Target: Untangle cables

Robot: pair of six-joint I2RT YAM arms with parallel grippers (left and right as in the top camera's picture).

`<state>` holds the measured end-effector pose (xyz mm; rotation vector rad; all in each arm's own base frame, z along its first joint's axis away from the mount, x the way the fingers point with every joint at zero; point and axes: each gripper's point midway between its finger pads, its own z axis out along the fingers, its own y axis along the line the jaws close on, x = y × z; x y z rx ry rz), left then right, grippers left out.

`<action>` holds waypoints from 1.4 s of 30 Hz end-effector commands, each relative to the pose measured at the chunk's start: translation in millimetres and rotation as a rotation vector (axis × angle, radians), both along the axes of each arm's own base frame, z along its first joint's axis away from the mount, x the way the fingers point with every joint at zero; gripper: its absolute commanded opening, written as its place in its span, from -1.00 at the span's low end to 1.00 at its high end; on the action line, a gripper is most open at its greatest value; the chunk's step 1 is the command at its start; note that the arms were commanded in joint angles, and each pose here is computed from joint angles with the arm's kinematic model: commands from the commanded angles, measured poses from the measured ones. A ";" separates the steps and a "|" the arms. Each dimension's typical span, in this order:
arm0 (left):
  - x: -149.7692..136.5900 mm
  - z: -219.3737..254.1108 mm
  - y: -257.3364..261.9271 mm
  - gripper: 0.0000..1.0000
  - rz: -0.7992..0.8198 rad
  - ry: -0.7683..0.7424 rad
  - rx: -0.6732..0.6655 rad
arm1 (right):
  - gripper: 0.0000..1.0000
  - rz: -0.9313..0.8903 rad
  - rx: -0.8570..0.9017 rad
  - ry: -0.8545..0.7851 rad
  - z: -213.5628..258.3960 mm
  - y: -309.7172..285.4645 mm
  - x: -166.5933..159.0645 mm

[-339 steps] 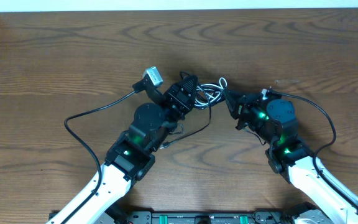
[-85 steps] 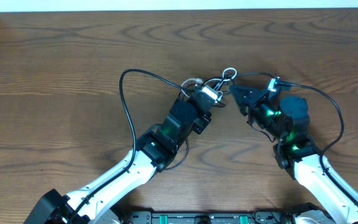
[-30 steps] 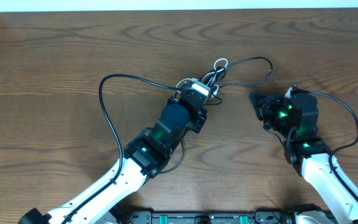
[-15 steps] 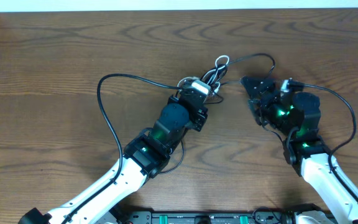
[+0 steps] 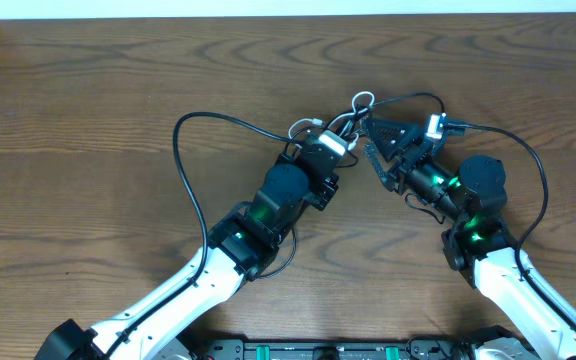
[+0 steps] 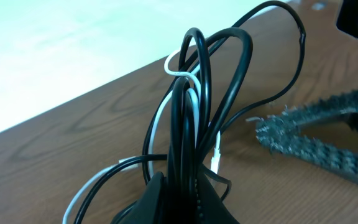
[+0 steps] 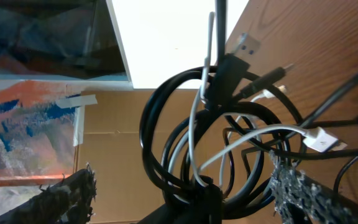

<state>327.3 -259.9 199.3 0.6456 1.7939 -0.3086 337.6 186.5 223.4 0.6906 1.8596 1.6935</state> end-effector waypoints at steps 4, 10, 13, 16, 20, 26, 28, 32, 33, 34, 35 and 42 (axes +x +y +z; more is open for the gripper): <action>-11.8 5.9 -21.3 -0.85 -0.183 -0.062 0.070 | 0.59 -0.016 0.006 -0.009 5.0 -0.8 2.2; -24.5 0.9 -32.5 -0.85 -0.280 -0.038 0.065 | 0.23 -0.028 0.003 -0.001 3.0 -2.3 3.5; -24.3 1.8 -32.8 -0.85 -0.280 -0.041 0.063 | 0.11 -0.032 -0.003 0.002 1.4 -2.9 3.9; -24.3 2.2 -33.0 -0.85 -0.281 -0.042 0.061 | -0.01 -0.038 -0.009 0.009 -1.0 -3.4 4.3; -24.4 3.2 -33.5 -0.85 -0.284 -0.045 0.058 | -0.77 -0.063 -0.025 0.041 -9.3 -3.1 5.3; -22.7 7.4 -33.8 -0.85 -0.278 -0.061 0.048 | -0.98 -0.094 -0.058 0.047 -16.1 -7.8 8.3; -21.6 7.4 -32.8 -0.85 -0.270 -0.062 0.051 | -0.98 -0.107 -0.069 0.068 -21.7 -10.0 9.0; -16.5 7.4 -27.6 -0.85 -0.229 -0.065 0.057 | -0.98 -0.138 -0.112 0.099 -34.4 -20.7 11.8; -11.5 7.4 -22.3 -0.85 -0.182 -0.060 0.055 | -0.98 -0.147 -0.125 0.113 -39.0 -25.4 12.7; -7.0 8.0 -16.8 -0.85 -0.137 -0.056 0.050 | -0.98 -0.155 -0.133 0.124 -42.4 -28.8 13.2; -3.3 8.8 -12.1 -0.85 -0.096 -0.048 0.036 | -0.98 -0.165 -0.144 0.142 -47.4 -33.4 13.6; -5.3 25.5 -9.1 -0.85 -0.070 -0.048 -0.041 | -0.98 -0.191 -0.183 0.174 -59.3 -47.0 15.0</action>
